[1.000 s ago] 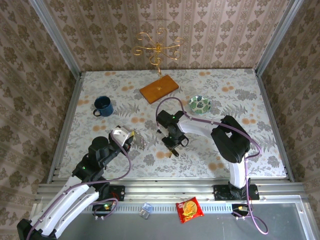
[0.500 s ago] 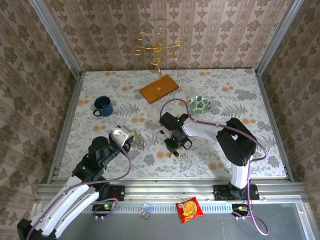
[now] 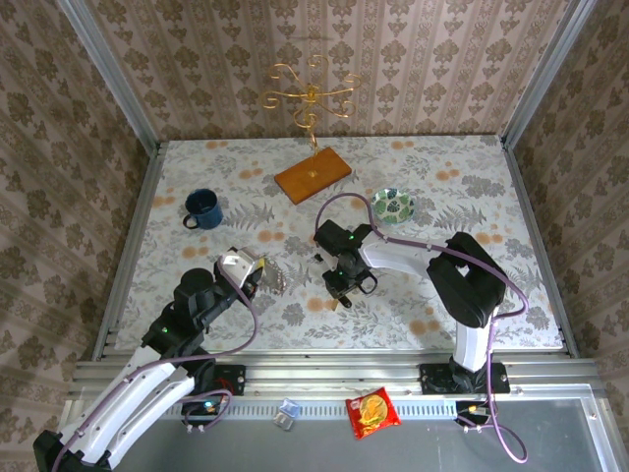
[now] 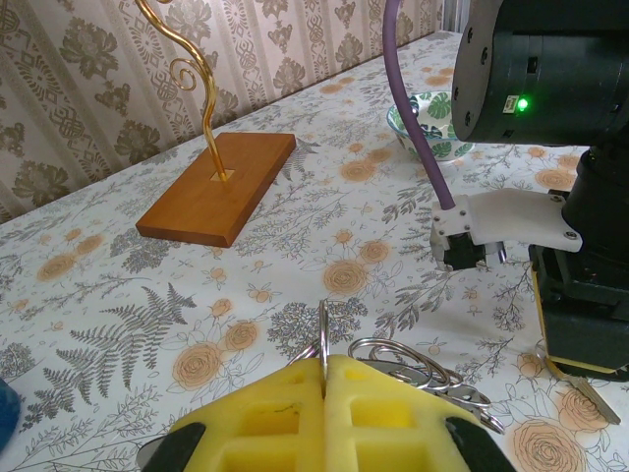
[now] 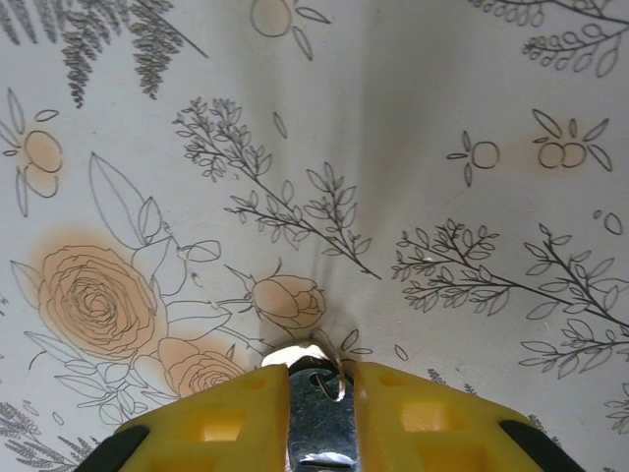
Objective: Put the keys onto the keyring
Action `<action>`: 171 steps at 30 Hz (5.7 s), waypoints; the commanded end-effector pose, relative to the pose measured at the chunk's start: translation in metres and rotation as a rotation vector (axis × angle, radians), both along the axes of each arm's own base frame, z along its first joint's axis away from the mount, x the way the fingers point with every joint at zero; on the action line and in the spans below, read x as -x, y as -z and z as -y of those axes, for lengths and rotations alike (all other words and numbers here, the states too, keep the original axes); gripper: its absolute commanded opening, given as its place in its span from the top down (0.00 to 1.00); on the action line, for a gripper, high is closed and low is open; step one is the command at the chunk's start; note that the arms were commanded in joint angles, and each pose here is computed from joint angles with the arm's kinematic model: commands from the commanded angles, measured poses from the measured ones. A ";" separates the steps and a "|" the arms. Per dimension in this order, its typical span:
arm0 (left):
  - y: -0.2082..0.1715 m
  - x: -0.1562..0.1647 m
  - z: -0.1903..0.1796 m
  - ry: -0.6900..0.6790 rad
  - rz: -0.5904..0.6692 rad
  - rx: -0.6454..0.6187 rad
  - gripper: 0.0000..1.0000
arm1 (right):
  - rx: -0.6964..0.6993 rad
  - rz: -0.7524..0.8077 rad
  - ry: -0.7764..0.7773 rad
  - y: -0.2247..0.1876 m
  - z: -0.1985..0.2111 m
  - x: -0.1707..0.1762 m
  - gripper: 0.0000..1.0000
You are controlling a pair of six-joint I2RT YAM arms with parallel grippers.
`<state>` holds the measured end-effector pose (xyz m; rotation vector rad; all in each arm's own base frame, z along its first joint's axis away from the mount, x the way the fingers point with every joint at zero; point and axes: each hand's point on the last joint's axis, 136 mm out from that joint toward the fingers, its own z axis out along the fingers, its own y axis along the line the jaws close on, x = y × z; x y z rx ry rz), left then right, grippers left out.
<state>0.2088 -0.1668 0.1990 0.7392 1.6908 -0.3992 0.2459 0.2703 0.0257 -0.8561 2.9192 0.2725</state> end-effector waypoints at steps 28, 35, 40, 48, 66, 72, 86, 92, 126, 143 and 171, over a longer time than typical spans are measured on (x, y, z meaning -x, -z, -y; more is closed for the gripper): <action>-0.019 -0.001 0.001 0.008 0.045 0.027 1.00 | -0.004 -0.030 0.041 0.007 -0.002 -0.005 0.78; -0.018 -0.002 0.002 0.009 0.041 0.026 1.00 | -0.022 -0.018 0.036 0.002 -0.006 -0.007 0.83; -0.018 -0.002 0.002 0.009 0.040 0.026 1.00 | -0.030 -0.010 0.034 0.000 -0.008 -0.009 0.85; -0.018 -0.002 0.002 0.009 0.041 0.025 1.00 | -0.031 -0.010 0.031 0.000 -0.009 -0.010 0.85; -0.018 -0.001 0.003 0.017 0.039 0.025 1.00 | -0.022 -0.004 0.024 -0.009 -0.005 -0.008 0.85; -0.019 -0.001 0.003 0.017 0.040 0.026 1.00 | -0.016 -0.017 0.025 -0.005 -0.004 -0.006 0.87; -0.019 -0.002 0.004 0.019 0.042 0.027 1.00 | 0.011 -0.040 0.019 -0.001 0.000 -0.004 0.86; -0.019 -0.002 0.004 0.018 0.041 0.026 1.00 | 0.002 -0.044 0.019 0.000 -0.002 -0.004 0.84; -0.021 0.002 0.009 0.056 0.042 0.024 1.00 | -0.175 0.108 -0.065 -0.047 -0.012 -0.007 1.00; -0.030 0.037 0.053 0.379 -0.025 0.111 1.00 | -0.511 0.391 -0.423 -0.163 -0.024 0.030 1.00; -0.025 0.047 0.071 0.476 -0.165 0.191 1.00 | -0.478 0.817 -0.864 -0.212 -0.076 0.031 1.00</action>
